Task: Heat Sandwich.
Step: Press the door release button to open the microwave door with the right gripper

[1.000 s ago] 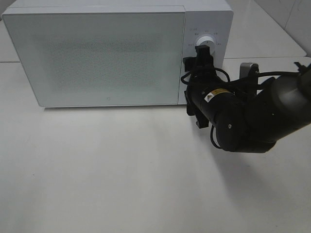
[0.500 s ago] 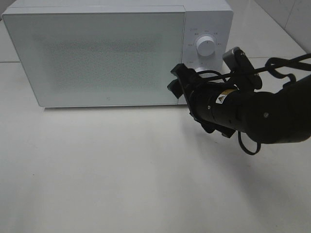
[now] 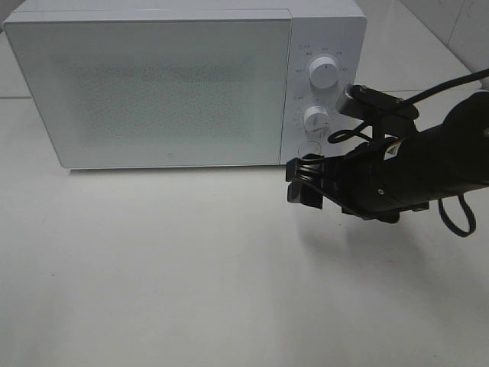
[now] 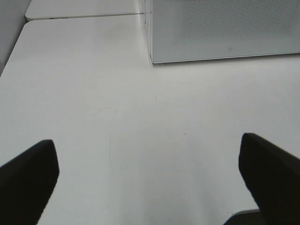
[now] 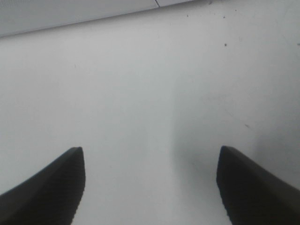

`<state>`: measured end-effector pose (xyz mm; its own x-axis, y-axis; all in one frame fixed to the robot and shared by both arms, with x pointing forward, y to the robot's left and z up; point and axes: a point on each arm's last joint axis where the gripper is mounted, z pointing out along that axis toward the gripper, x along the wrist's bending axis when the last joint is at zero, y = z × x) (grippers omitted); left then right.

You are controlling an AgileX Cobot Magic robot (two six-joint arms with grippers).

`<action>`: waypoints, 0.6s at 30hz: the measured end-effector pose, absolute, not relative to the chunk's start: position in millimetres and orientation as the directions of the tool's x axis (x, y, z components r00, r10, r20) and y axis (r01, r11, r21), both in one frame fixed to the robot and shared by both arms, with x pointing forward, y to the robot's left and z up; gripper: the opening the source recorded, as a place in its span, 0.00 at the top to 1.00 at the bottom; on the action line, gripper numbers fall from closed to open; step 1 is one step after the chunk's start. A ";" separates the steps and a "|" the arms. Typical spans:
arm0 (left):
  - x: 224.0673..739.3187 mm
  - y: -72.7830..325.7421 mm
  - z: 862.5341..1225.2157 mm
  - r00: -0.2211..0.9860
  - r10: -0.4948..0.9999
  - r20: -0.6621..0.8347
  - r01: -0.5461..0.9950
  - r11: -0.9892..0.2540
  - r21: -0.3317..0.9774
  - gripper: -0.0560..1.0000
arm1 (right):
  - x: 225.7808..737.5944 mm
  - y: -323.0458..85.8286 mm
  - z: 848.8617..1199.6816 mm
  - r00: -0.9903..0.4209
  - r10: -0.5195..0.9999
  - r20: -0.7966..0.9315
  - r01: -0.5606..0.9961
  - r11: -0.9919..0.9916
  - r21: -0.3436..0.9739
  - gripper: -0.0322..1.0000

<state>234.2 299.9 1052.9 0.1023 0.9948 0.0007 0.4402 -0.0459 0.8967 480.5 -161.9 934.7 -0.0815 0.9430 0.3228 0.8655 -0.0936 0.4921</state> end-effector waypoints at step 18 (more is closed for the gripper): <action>234.2 299.9 1052.9 0.102 0.995 0.001 0.440 -0.046 0.897 0.01 | 421.6 -185.2 987.1 -0.461 0.868 0.183 0.852 0.376 0.363 0.23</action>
<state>234.2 299.9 1052.9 0.1023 0.9948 0.0007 0.4402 -0.0459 0.8967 421.6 -185.2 987.1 -0.4612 0.8683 0.1826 0.8523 0.3763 0.3634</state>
